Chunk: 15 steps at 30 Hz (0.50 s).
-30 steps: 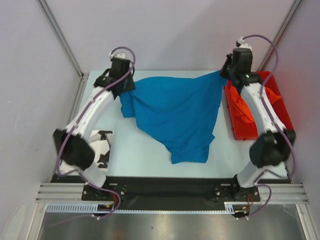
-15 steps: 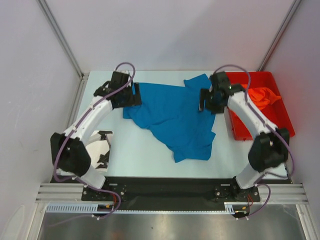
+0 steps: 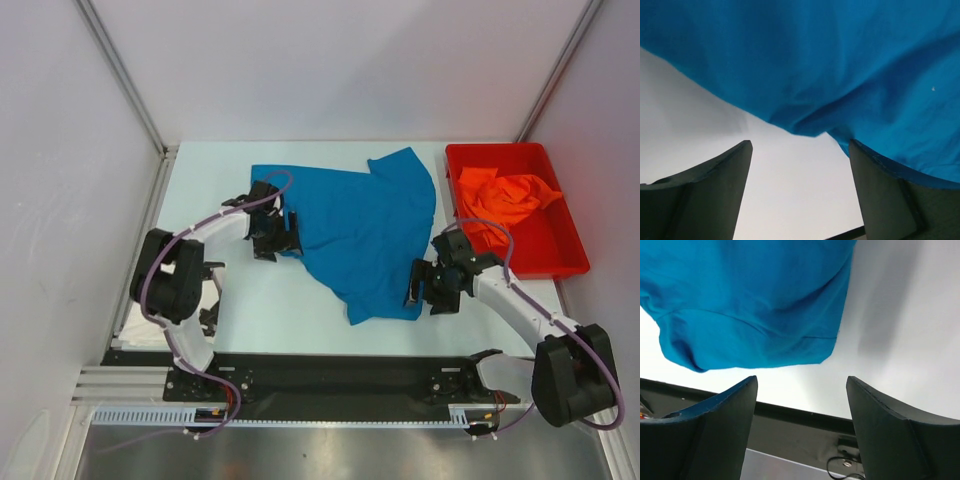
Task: Fold and stack the t-shirts
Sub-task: Flatten the tshirt out
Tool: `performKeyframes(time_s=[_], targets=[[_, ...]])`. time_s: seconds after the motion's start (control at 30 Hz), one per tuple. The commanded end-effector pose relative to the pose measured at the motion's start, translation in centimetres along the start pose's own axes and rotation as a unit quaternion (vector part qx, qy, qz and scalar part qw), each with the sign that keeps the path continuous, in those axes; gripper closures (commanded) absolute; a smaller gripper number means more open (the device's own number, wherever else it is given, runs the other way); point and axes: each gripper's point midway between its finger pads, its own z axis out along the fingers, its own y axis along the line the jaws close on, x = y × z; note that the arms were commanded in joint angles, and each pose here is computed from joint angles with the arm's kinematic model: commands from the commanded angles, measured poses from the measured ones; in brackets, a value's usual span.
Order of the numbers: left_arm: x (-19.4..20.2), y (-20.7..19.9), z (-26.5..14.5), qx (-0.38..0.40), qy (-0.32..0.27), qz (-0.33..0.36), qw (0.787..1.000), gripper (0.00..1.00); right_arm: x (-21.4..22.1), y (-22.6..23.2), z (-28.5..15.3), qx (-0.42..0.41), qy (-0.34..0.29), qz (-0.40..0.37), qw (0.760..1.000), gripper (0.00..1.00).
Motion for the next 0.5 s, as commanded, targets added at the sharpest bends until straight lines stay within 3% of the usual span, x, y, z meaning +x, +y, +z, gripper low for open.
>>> performKeyframes(time_s=[0.0, 0.07, 0.2, 0.27, 0.3, 0.37, 0.4, 0.47], targets=[[-3.7, -2.2, 0.3, 0.028, -0.041, 0.002, 0.999, 0.19, -1.6, 1.7, 0.8, -0.046, -0.031, 0.031, 0.998, 0.22], [-3.6, -1.8, 1.2, 0.018, -0.031, 0.001, 0.999, 0.24, -1.3, 1.6, 1.6, -0.043, -0.016, 0.046, 0.998, 0.25], [-3.8, -1.4, 1.4, 0.005, -0.027, 0.001, 1.000, 0.57, -1.4, 1.4, 3.0, -0.034, -0.006, 0.061, 0.998, 0.38], [-3.7, -1.3, 1.1, 0.003, -0.031, 0.001, 1.000, 0.63, -1.7, 1.5, 3.2, -0.035, -0.012, 0.063, 0.997, 0.43], [-3.6, -1.3, 0.7, 0.004, -0.035, 0.003, 0.999, 0.73, -2.0, 1.5, 3.3, -0.035, -0.020, 0.063, 0.997, 0.45], [-3.1, -0.9, 0.4, -0.004, -0.031, 0.006, 0.999, 0.85, -2.2, 1.4, 3.4, -0.033, -0.026, 0.065, 0.997, 0.67], [-3.0, -0.7, -0.1, -0.010, -0.033, 0.008, 0.999, 0.98, -2.2, 1.3, 3.5, -0.030, -0.026, 0.065, 0.997, 0.83], [-3.0, -0.5, -1.0, -0.014, -0.040, 0.013, 0.999, 1.00, -2.6, 1.4, 3.3, -0.030, -0.030, 0.062, 0.997, 1.00]])
